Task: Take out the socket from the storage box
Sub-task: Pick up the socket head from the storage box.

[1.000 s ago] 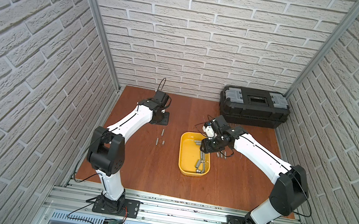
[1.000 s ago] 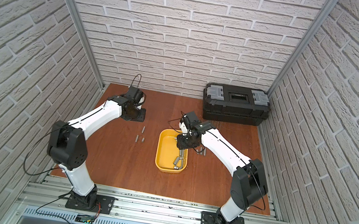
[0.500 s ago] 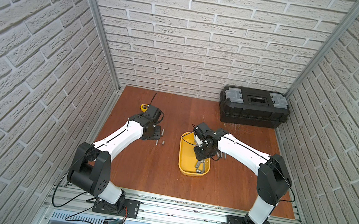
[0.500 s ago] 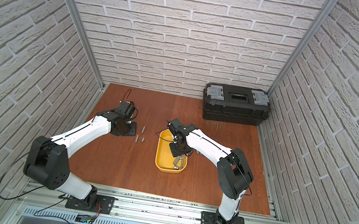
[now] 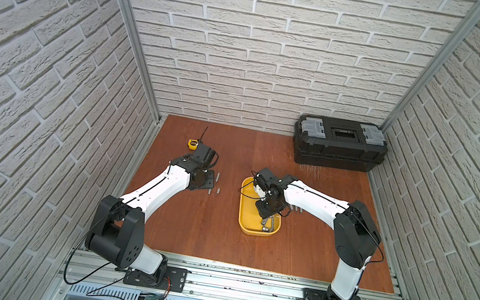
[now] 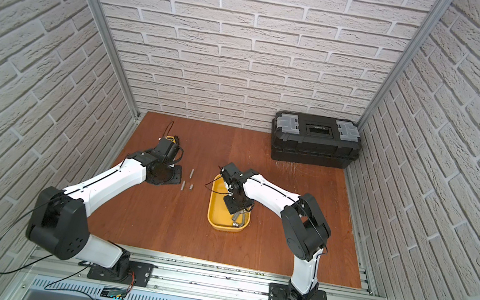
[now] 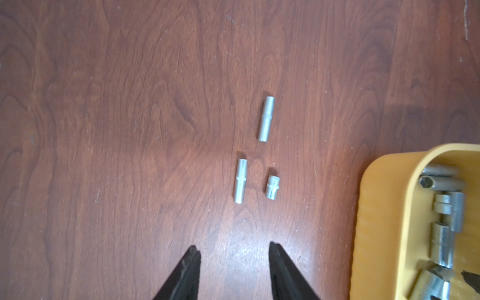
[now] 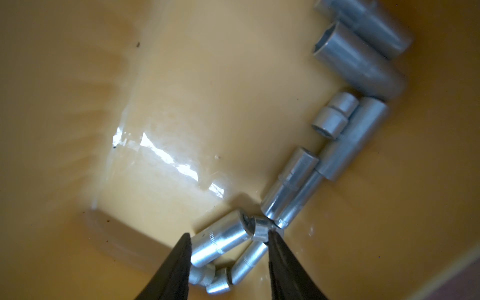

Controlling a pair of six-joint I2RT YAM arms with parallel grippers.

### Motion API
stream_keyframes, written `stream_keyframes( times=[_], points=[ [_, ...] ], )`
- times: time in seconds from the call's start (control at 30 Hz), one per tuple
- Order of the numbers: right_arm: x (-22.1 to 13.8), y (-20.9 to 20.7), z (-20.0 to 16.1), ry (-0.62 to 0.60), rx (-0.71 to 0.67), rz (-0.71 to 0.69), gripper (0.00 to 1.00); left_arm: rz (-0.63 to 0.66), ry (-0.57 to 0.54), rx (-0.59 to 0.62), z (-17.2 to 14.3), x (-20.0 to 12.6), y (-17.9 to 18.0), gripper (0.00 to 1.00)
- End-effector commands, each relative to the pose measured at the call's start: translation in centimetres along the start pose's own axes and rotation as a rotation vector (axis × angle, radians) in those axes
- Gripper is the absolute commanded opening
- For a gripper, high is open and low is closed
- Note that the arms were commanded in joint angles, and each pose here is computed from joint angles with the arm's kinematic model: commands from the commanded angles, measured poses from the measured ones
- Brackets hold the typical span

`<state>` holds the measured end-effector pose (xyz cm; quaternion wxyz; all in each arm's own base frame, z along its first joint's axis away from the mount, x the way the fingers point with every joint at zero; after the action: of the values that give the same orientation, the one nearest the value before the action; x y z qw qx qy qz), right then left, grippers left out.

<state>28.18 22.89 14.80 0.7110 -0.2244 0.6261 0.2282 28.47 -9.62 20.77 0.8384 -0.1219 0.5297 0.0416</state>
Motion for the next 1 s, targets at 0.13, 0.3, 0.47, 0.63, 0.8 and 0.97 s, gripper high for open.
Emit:
stream_keyframes(
  times=[0.13,0.3,0.47,0.63,0.8,0.97],
  points=[
    [1.5,0.5,-0.2,0.029,-0.125,0.021,0.49,-0.007,-0.03,-0.012,-0.1,-0.4,0.0,0.48],
    [2.0,0.5,-0.3,0.046,-0.16,0.016,0.49,-0.006,-0.029,-0.012,-0.1,-0.4,0.0,0.48],
    [2.5,0.5,-0.6,0.069,-0.185,0.017,0.49,-0.006,-0.029,-0.012,-0.1,-0.4,0.0,0.48],
    [2.9,0.6,-0.9,0.092,-0.21,0.024,0.48,-0.007,-0.031,-0.012,0.1,-0.4,-0.1,0.49],
    [3.2,0.6,-1.0,0.109,-0.232,0.031,0.43,-0.008,-0.025,-0.01,0.2,-0.3,-0.2,0.49],
    [3.2,0.6,-0.9,0.101,-0.227,0.023,0.3,-0.007,-0.023,-0.011,0.1,-0.2,-0.2,0.49]
  ],
)
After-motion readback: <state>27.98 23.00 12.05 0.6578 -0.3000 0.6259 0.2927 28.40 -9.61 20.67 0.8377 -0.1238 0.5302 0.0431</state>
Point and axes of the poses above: each gripper's point midway between its finger pads, its own x axis out along the fingers, its own y axis along the line the jaws close on, z = x × y, the point moved 10 cm from there along -x, back along the fingers, and after that the axes turned 6 degrees about -x, right-handed, at the moved point
